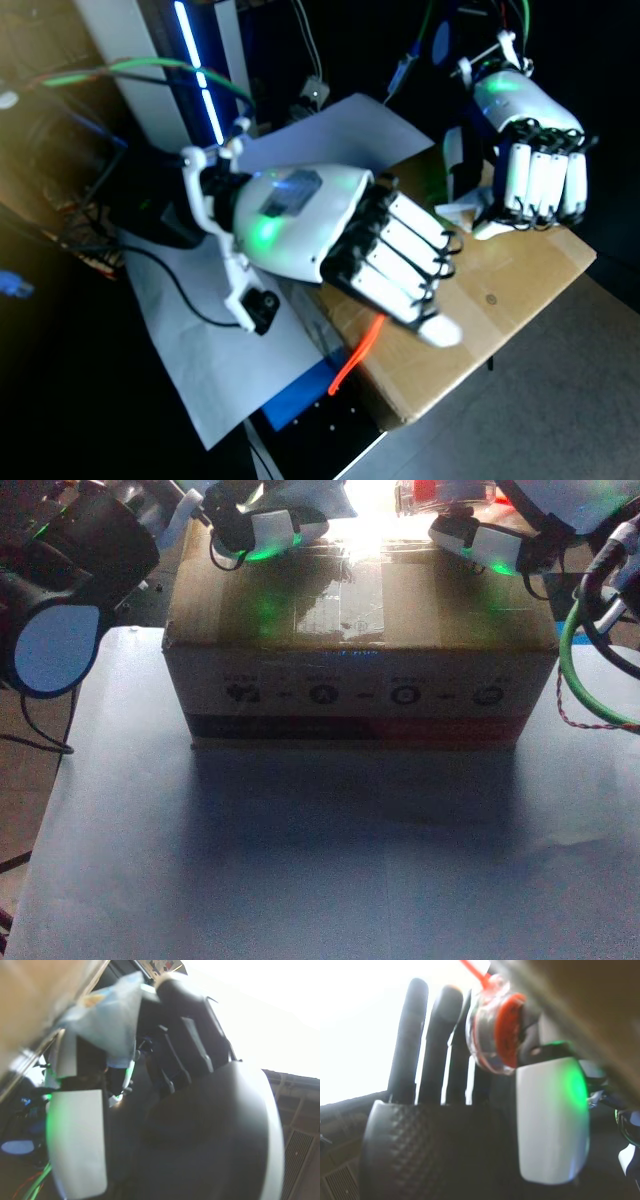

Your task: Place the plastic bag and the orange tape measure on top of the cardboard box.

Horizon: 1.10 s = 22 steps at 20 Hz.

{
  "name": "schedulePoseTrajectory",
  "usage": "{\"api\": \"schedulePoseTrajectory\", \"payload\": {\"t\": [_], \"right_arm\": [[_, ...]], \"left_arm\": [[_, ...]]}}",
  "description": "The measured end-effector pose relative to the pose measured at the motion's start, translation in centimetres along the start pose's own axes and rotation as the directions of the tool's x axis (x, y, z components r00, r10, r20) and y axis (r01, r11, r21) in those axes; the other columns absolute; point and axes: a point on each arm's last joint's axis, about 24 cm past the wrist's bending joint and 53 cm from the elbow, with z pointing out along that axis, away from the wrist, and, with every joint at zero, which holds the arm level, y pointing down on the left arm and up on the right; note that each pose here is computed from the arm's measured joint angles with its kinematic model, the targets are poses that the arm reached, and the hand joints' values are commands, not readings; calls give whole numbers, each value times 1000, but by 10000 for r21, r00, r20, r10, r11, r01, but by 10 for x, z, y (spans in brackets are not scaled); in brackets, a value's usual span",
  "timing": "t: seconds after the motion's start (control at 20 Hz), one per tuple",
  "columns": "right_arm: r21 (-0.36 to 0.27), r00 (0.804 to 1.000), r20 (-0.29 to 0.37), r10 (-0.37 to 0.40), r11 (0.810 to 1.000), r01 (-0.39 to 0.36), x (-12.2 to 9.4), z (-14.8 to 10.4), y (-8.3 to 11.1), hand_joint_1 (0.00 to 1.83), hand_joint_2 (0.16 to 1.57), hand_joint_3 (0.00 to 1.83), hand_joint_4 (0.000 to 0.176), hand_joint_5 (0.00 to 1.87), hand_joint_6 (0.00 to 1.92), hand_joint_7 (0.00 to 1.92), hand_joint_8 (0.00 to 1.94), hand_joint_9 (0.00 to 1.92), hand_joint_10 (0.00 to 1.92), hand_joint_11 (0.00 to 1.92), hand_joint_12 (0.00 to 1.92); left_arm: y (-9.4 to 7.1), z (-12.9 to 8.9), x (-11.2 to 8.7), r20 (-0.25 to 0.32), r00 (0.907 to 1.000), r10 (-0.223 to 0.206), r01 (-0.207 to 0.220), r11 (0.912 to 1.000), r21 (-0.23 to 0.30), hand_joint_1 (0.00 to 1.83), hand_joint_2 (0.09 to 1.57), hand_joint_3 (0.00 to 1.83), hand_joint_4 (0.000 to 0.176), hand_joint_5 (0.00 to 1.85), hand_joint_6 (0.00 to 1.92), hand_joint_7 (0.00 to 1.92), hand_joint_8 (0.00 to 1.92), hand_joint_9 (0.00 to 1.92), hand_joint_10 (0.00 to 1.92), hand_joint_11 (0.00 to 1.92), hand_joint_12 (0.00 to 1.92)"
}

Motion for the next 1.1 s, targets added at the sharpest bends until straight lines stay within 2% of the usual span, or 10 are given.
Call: {"api": "schedulePoseTrajectory", "payload": {"t": [0.05, 0.1, 0.25, 0.4, 0.6, 0.8, 0.85, 0.9, 1.05, 1.1], "right_arm": [[-8, 10000, 11, 10, 10000, -10, 0, 0, 0, 966, 1048, 0, 0, 807, 687, 747, 1317, 768, 1565, 716, 1827], [-4, 10000, 10, 43, 10000, -43, 0, 0, 1, 889, 1045, 0, 0, 791, 594, 698, 1316, 723, 1577, 683, 1841], [150, 9996, -157, 249, 9996, -246, 5, -2, 0, 705, 1017, 0, 0, 711, 522, 577, 1227, 657, 1572, 672, 1827], [102, 9985, -449, 298, 9995, -294, 15, -5, 3, 483, 1003, 0, 0, 625, 601, 560, 1239, 604, 1567, 585, 1842], [53, 9981, -462, 409, 9992, -407, 15, -5, 5, 384, 1010, 5, 0, 625, 647, 594, 1153, 614, 1469, 551, 1793], [80, 9982, -305, 512, 9987, -509, 5, -8, 4, 419, 1019, 2, 0, 620, 660, 652, 1047, 633, 1347, 519, 1761], [29, 9982, -284, 523, 9986, -522, 3, -9, 6, 407, 1035, 2, 0, 608, 563, 659, 912, 627, 1235, 484, 1735], [-38, 9983, -314, 500, 9987, -502, 2, -11, 9, 397, 1047, 2, 0, 643, 426, 690, 764, 626, 1074, 427, 1667], [-223, 9987, -154, 481, 9986, -484, -7, -15, 16, 397, 1035, 0, 0, 750, 365, 756, 654, 609, 1008, 342, 1663], [-221, 9988, -74, 486, 9986, -487, -9, -15, 15, 398, 1021, 0, 0, 733, 423, 734, 686, 591, 1031, 320, 1686]], "left_arm": [[-1, 0, 1, -27, 10000, -30, 30, 10000, 15, 1048, 1046, 0, 0, 609, 678, 485, 1153, 409, 1511, 352, 1914], [-2, -2, 2, -59, 10000, -42, 42, 10000, 31, 972, 1042, 0, 0, 572, 592, 411, 980, 281, 1377, 154, 1920], [-1, -11, 12, -401, 9992, -22, 22, 10000, -13, 877, 984, 0, 0, 591, 246, 565, 286, 293, 860, 0, 1645], [0, -14, 11, -413, 9991, -19, 18, 10000, -36, 907, 992, 1, 0, 602, 179, 586, 241, 300, 780, 0, 1375], [-1, -16, 11, -428, 9991, -35, 35, 10000, -8, 856, 977, 0, 0, 577, 12, 570, 119, 201, 991, 0, 1683], [-2, -24, 10, -488, 9988, -35, 35, 10000, -1, 797, 975, 0, 0, 327, 1, 331, 1, 115, 345, 0, 1097], [-2, -28, 7, -488, 9988, -18, 18, 10000, -7, 756, 958, 0, 0, 286, 0, 281, 0, 134, 243, 0, 1081], [-2, -31, 4, -475, 9989, -16, 16, 10000, -6, 743, 957, 0, 0, 225, 6, 195, 2, 100, 140, 0, 861], [-1, -39, -8, -244, 9997, 57, -57, 10000, 5, 748, 936, 0, 0, 198, 5, 160, 0, 82, 35, 0, 339], [-1, -39, -9, -202, 9998, 40, -40, 10000, 0, 805, 927, 0, 0, 212, 4, 176, 3, 121, 41, 0, 766]]}}
